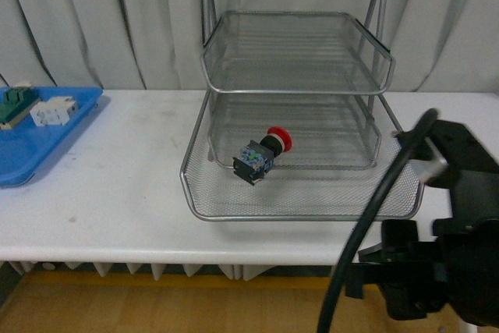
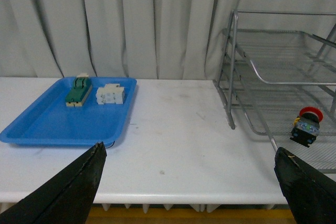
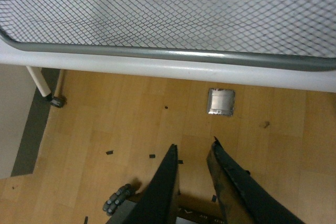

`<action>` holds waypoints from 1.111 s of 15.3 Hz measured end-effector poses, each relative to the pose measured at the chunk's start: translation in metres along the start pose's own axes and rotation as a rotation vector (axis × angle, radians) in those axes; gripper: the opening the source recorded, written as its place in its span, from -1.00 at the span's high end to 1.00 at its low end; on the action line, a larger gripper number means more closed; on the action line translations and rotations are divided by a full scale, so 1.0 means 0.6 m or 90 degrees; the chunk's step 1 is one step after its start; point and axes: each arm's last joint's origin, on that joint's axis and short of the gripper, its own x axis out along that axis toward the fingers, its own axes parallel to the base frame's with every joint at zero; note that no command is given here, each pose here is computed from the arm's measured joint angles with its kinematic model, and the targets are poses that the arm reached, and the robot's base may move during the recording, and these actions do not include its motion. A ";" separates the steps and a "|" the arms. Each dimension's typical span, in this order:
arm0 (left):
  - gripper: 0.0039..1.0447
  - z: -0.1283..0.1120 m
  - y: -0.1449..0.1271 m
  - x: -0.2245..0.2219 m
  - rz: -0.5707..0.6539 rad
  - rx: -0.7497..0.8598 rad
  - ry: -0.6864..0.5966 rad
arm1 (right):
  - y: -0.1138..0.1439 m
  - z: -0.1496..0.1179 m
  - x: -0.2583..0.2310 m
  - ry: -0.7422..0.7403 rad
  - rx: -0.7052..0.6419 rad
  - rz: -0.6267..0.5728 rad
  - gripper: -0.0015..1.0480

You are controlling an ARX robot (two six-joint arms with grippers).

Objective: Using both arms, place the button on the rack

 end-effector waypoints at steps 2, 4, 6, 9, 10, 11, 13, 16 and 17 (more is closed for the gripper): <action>-0.88 0.000 0.000 0.000 0.000 0.000 0.000 | 0.012 0.015 0.049 0.019 -0.001 -0.005 0.96; -0.88 0.000 0.000 0.000 0.000 0.000 0.000 | 0.017 0.034 0.094 0.018 -0.009 -0.030 0.97; -0.88 0.000 0.000 0.000 0.000 0.000 0.000 | 0.020 0.054 0.122 -0.001 -0.026 -0.044 0.97; -0.88 0.000 0.000 0.000 0.000 0.000 0.000 | 0.020 0.118 0.171 -0.046 -0.061 -0.073 0.97; -0.88 0.000 0.000 0.000 0.000 0.000 0.000 | 0.016 0.139 0.183 -0.056 -0.064 -0.084 0.97; -0.88 0.000 0.000 0.000 0.000 0.000 0.000 | 0.012 0.159 0.197 -0.068 -0.067 -0.097 0.97; -0.88 0.000 0.000 0.000 0.000 0.000 0.000 | 0.002 0.192 0.216 -0.098 -0.074 -0.114 0.97; -0.88 0.000 0.000 0.000 0.000 0.000 0.000 | 0.000 0.165 0.105 -0.199 -0.075 -0.050 0.97; -0.88 0.000 0.000 0.000 0.000 0.000 0.000 | -0.009 0.151 0.059 -0.233 -0.069 -0.033 0.97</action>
